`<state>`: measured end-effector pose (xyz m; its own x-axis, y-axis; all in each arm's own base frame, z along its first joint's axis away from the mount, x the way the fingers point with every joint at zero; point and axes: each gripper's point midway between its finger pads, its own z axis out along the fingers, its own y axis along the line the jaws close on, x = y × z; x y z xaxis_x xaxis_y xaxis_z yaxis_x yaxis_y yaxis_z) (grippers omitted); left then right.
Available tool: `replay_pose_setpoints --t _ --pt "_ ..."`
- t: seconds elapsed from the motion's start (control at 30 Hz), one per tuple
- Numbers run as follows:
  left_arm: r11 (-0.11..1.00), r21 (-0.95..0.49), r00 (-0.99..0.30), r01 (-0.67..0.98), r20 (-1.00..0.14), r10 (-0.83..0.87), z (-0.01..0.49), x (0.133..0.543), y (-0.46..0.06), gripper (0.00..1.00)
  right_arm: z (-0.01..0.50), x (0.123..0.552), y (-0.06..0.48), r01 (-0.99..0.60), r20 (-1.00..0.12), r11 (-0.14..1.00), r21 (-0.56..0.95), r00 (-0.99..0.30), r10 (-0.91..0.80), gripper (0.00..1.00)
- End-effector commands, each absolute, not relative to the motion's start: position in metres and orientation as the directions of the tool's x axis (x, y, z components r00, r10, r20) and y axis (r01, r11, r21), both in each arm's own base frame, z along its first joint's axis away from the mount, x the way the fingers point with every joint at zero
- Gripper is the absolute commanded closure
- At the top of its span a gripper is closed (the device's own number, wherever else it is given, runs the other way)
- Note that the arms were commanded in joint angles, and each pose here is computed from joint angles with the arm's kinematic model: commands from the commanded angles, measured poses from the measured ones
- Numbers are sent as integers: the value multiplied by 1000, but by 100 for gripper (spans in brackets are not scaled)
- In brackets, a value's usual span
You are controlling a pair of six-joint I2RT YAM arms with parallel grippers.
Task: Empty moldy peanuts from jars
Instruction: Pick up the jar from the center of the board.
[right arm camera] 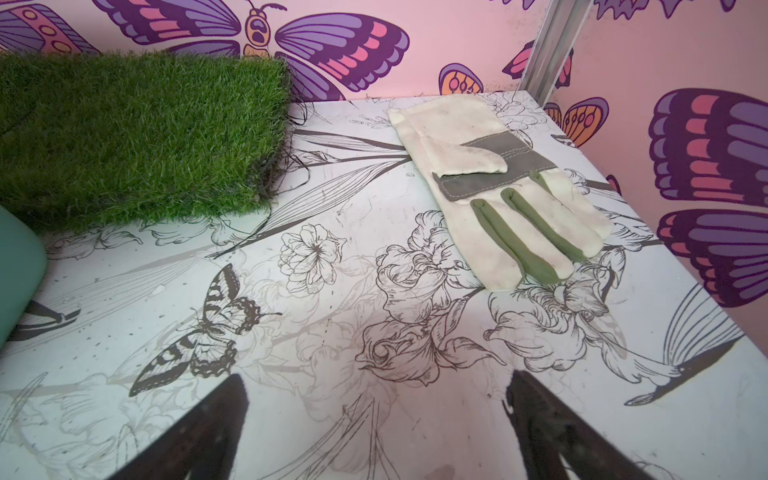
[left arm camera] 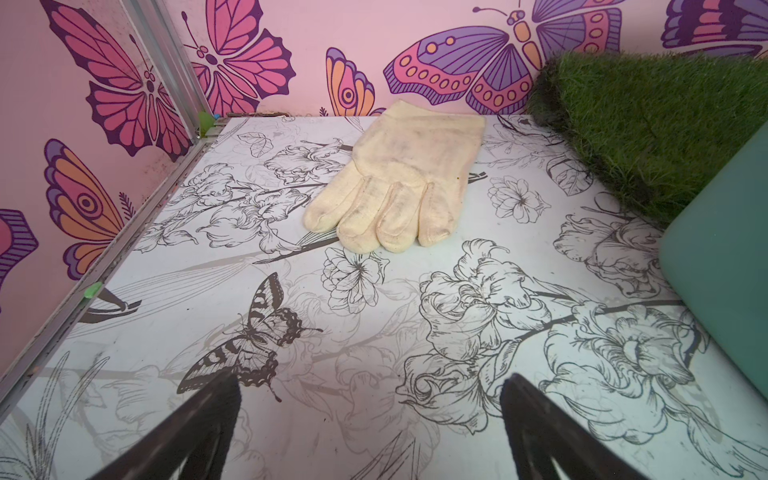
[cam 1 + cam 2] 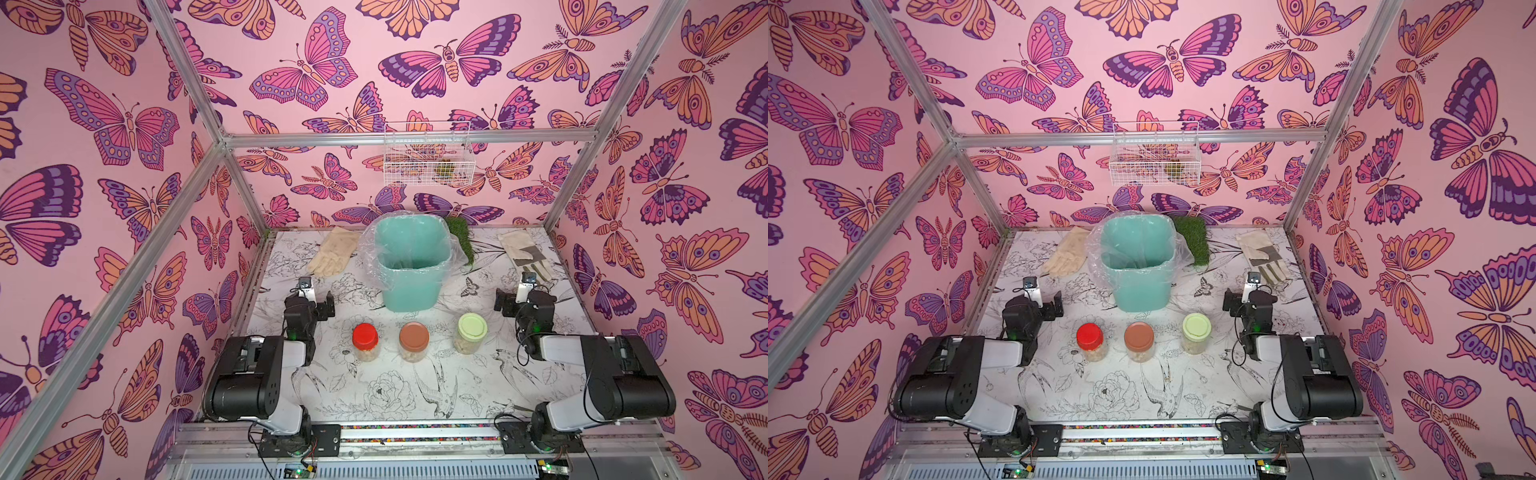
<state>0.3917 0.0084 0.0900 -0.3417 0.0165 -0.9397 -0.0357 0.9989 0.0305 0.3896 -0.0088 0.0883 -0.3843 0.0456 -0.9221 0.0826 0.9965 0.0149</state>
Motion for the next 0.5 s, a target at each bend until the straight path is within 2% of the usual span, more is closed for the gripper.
replay_pose_setpoints --t 0.0,0.47 --pt "999 33 -343 -18 -939 25 89 393 6 1 93 395 -10 82 -926 996 22 -374 51 1" --pt "1000 1 -337 -6 -942 -1 92 393 9 0 94 395 -10 80 -927 997 20 -371 49 1"
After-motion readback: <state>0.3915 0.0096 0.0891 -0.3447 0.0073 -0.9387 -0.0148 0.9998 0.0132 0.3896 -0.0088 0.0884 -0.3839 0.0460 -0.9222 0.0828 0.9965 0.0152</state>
